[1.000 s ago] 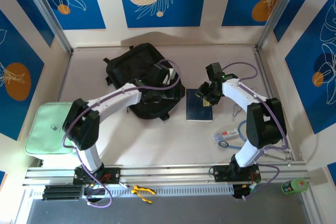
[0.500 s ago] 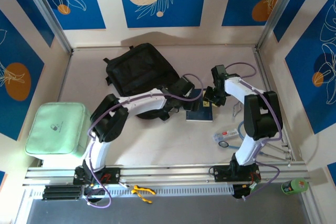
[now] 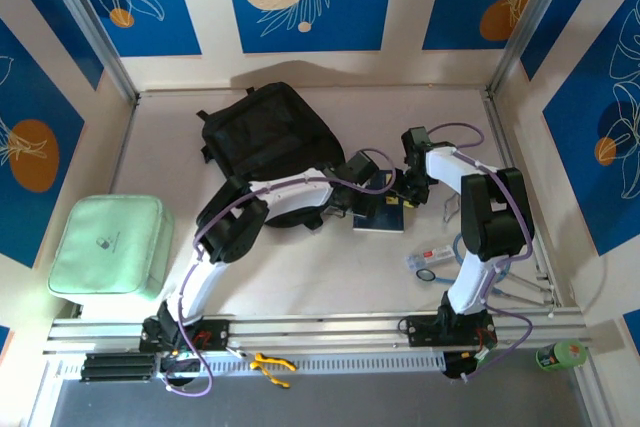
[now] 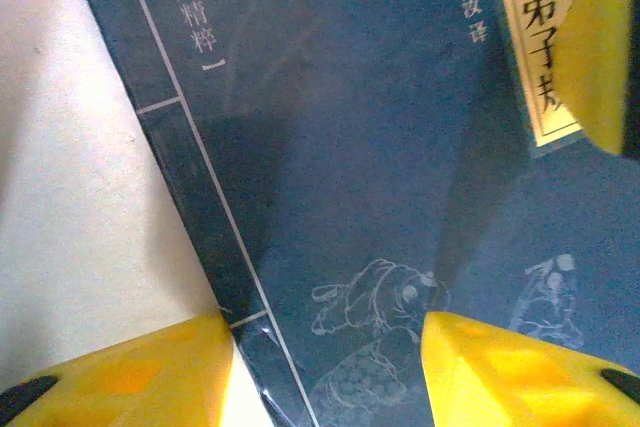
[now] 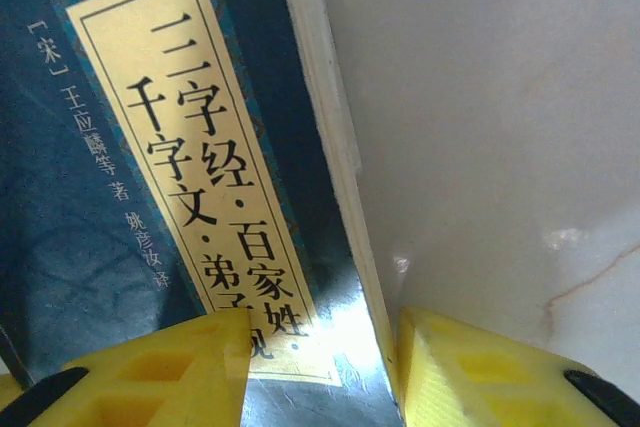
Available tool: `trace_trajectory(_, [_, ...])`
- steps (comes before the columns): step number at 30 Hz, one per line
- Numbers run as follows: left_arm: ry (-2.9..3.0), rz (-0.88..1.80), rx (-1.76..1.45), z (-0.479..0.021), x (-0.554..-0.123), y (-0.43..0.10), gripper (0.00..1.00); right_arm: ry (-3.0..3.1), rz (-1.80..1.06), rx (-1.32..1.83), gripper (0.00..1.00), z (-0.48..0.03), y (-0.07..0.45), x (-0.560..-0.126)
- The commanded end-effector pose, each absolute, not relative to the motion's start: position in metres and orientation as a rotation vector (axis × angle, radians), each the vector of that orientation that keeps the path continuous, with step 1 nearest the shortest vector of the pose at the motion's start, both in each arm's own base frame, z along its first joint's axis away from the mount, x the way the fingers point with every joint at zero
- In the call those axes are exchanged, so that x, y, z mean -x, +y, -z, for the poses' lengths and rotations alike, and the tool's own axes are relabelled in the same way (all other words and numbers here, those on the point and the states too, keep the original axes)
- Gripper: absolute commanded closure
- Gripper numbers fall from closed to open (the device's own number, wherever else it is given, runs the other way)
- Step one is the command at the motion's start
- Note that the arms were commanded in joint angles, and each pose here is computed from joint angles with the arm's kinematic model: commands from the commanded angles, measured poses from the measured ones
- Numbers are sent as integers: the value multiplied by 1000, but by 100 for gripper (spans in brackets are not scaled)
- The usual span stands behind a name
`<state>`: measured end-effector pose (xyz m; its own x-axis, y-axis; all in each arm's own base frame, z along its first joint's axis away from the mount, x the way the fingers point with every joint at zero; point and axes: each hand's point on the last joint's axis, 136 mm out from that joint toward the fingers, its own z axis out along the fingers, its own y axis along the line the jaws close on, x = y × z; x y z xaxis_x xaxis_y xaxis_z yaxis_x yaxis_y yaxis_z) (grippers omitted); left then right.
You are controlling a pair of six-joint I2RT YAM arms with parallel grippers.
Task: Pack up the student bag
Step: Pick up the book from the center of the table.
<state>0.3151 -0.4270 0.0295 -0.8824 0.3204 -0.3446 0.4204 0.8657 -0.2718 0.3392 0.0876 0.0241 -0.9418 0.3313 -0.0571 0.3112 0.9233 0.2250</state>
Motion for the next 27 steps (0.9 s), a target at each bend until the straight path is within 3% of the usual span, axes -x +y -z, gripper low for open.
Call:
trace_trajectory(1, [2825,395,-631,-2,-302,-417,50,3039,-530,-449,56,-32,110,-332])
trace_trajectory(9, [2848,353,-691,15,-297,-414,56,2950,-737,-432,58,-71,121,-328])
trace_trajectory(14, [2858,356,-696,19,-296,-414,59,2872,-817,-446,66,-84,121,-330])
trace_trajectory(21, [2846,361,-705,18,-297,-414,62,2894,-809,-478,78,-75,117,-328])
trace_trajectory(27, [2845,381,-698,16,-295,-414,63,2910,-745,-491,79,-67,111,-327])
